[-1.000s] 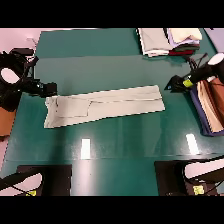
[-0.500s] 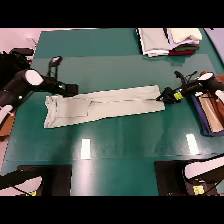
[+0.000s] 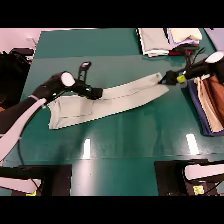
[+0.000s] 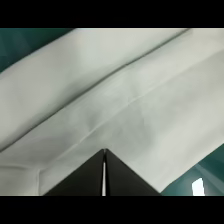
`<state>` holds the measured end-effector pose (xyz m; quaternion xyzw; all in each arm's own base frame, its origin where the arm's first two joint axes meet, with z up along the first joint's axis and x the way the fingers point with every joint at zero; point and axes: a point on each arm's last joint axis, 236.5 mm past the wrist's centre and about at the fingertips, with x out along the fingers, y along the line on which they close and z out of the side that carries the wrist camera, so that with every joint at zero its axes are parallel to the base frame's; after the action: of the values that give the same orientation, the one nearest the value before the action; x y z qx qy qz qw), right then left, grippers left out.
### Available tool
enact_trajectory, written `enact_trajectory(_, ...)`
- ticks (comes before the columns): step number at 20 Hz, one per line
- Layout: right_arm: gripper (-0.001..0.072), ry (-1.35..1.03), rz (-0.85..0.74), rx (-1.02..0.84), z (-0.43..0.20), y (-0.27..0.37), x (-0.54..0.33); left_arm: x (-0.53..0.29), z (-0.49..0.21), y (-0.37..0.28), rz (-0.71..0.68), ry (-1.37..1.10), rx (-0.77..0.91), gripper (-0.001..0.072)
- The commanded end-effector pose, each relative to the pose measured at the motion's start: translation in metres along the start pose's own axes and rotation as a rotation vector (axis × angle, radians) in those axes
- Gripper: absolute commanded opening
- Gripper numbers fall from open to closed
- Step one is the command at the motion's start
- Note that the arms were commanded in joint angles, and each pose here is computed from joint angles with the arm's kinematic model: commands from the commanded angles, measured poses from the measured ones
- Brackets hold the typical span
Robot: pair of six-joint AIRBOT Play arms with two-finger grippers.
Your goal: Fold the shirts.
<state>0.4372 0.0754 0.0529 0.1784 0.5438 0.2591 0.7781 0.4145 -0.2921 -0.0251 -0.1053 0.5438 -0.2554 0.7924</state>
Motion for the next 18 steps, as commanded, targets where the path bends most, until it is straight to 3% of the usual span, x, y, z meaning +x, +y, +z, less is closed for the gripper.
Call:
enact_trajectory(1,0.0014,-0.112,0.004,-0.108,0.031,0.066,-0.048,0.042,-0.001,-0.03,-0.042,0.048,0.036,0.0025)
enact_trajectory(7,0.0014,-0.149,0.077,-0.302,0.043,0.173,-0.063,0.08,-0.011,-0.049,-0.087,0.1,0.019,0.0025)
enact_trajectory(12,0.0014,-0.153,0.128,-0.376,0.037,0.222,-0.059,0.077,-0.011,-0.051,-0.088,0.104,0.024,0.0025)
enact_trajectory(18,0.0014,-0.128,0.204,-0.425,0.022,0.269,-0.036,-0.02,0.059,-0.032,0.024,-0.093,0.119,0.0025)
